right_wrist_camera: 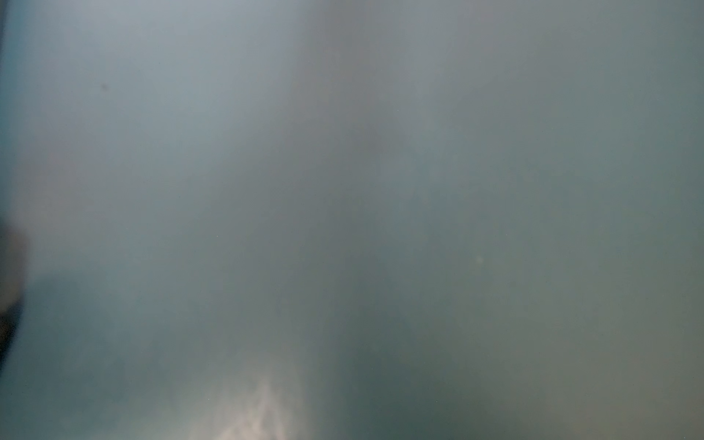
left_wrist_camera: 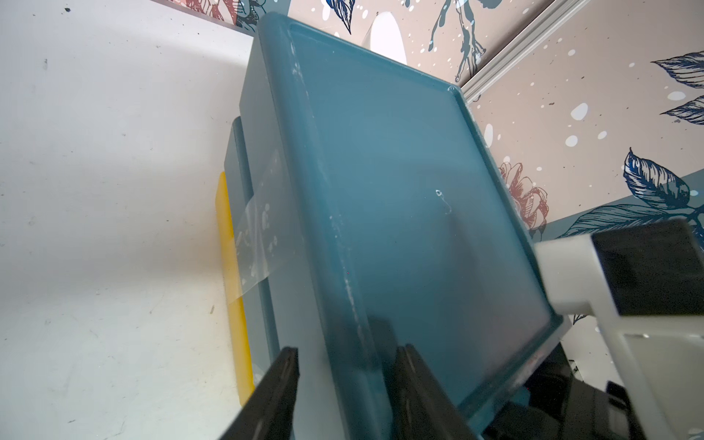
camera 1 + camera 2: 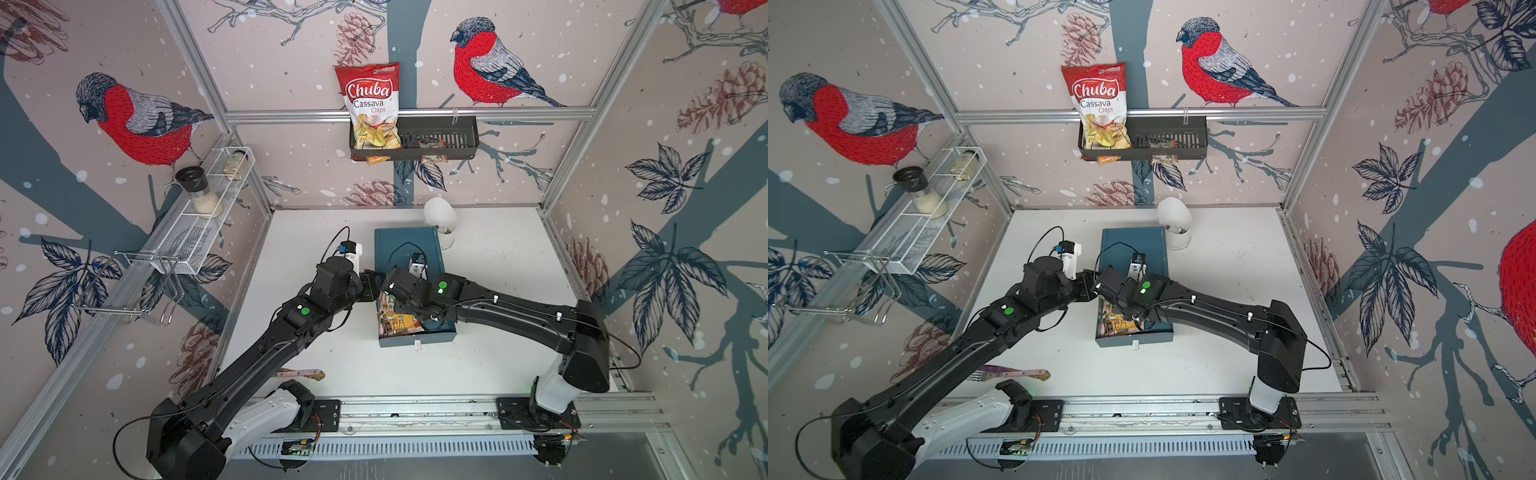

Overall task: Take the seed bags out of the drawer
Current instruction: Pick up the seed packet from the drawer.

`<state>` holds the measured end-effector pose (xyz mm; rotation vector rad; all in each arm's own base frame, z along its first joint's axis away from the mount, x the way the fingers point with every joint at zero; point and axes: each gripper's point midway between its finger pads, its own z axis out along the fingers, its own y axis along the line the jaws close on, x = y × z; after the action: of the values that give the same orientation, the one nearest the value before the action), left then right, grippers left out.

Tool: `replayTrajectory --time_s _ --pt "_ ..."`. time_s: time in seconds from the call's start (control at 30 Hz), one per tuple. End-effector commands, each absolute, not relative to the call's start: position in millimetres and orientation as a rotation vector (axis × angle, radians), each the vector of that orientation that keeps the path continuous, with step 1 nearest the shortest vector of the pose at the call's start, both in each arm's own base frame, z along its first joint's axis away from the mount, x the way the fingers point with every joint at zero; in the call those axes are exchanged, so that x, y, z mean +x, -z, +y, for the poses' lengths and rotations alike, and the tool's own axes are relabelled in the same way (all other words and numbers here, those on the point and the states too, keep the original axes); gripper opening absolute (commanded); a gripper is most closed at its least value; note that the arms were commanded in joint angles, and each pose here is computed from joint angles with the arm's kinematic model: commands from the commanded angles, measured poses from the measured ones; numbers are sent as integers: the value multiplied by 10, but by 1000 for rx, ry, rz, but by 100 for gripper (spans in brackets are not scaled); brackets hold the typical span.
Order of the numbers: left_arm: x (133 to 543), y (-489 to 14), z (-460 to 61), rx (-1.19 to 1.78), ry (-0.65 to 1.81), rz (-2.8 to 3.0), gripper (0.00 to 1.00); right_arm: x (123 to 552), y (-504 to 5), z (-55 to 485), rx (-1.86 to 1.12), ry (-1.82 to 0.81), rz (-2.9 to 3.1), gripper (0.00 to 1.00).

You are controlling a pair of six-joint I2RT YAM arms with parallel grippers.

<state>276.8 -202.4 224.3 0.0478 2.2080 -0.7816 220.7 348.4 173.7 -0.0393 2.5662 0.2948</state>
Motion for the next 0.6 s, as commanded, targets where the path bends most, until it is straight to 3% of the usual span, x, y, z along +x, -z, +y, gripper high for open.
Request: replayTrajectory --time_s 0.0,0.17,0.4,0.57 --pt "2631 -1952 -1927 67 709 2328 45 2144 -1681 3502 -61 -308 2615 28" --pt "2626 -1931 -1898 54 696 2330 45 2157 -1765 3476 -62 -287 2607 13" --pt "2622 -1869 -1864 53 677 2328 45 2163 -1996 3425 -51 -292 2581 0" --pt "2611 -1826 -1835 66 655 2324 45 2130 -2071 3457 -12 -397 2606 0"
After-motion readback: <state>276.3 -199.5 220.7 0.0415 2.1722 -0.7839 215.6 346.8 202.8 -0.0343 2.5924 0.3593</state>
